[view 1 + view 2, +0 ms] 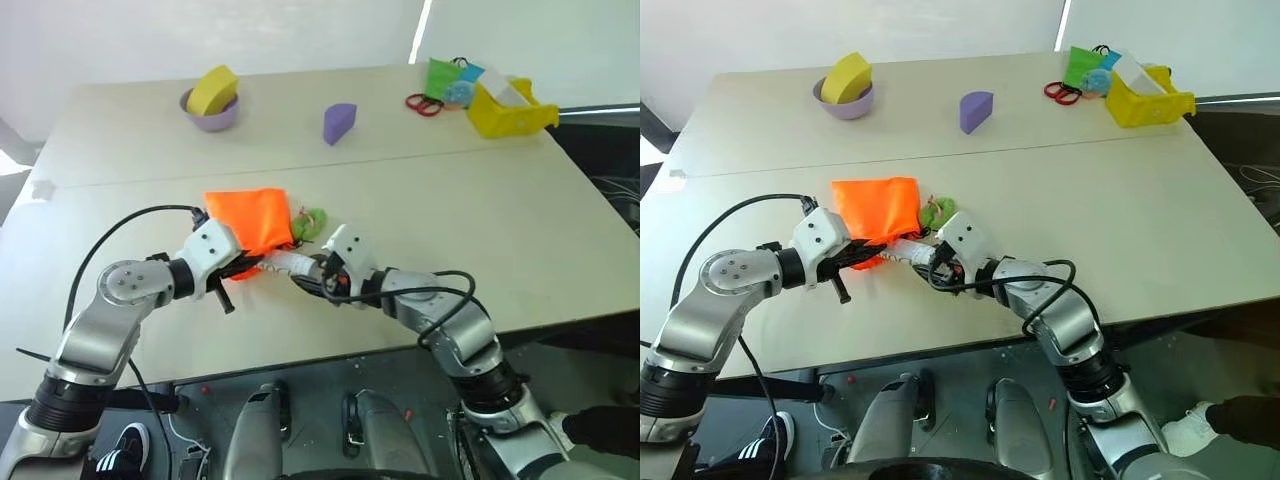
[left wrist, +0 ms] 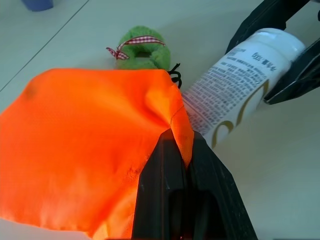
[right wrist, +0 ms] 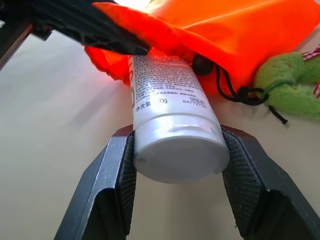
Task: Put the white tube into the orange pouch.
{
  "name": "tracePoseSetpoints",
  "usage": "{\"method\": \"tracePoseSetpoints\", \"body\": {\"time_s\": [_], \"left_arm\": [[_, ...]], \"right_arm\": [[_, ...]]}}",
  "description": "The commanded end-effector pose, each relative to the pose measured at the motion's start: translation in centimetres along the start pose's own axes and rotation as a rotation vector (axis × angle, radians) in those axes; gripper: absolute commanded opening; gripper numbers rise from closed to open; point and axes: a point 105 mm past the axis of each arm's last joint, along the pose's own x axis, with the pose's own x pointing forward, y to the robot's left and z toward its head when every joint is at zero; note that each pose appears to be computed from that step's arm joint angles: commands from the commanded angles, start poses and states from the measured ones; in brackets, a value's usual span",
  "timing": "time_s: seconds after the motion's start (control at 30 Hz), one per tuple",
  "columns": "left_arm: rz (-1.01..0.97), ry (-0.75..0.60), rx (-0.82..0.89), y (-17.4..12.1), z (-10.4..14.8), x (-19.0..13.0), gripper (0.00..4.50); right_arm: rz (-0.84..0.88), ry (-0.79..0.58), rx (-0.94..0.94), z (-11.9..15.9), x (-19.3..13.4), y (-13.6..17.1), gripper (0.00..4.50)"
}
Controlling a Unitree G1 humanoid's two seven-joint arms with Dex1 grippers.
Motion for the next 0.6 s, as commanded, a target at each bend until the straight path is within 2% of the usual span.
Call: {"method": "tracePoseSetpoints", "body": {"time_s": [0.03,0.33,0.47,0.6], "left_arm": [[0.004,-0.022,0.02,-0.3,0.5,0.0,0.0],[0.04,-0.062,-0.026,0.0,1.0,0.4,0.0],[0.061,-0.053,-0.015,0.4,0.9,0.2,0.0],[0.078,-0.055,-0.022,0.9,1.0,0.1,0.0]], "right_arm": [[-0.04,-0.088,-0.019,2.8,0.5,-0.6,2.14],[-0.068,-0.125,0.05,4.5,2.5,-1.2,2.14],[-0.04,-0.1,0.016,3.8,0.9,-1.6,2.14],[-0.046,-0.122,0.041,4.3,-0.5,-2.8,2.14]]}}
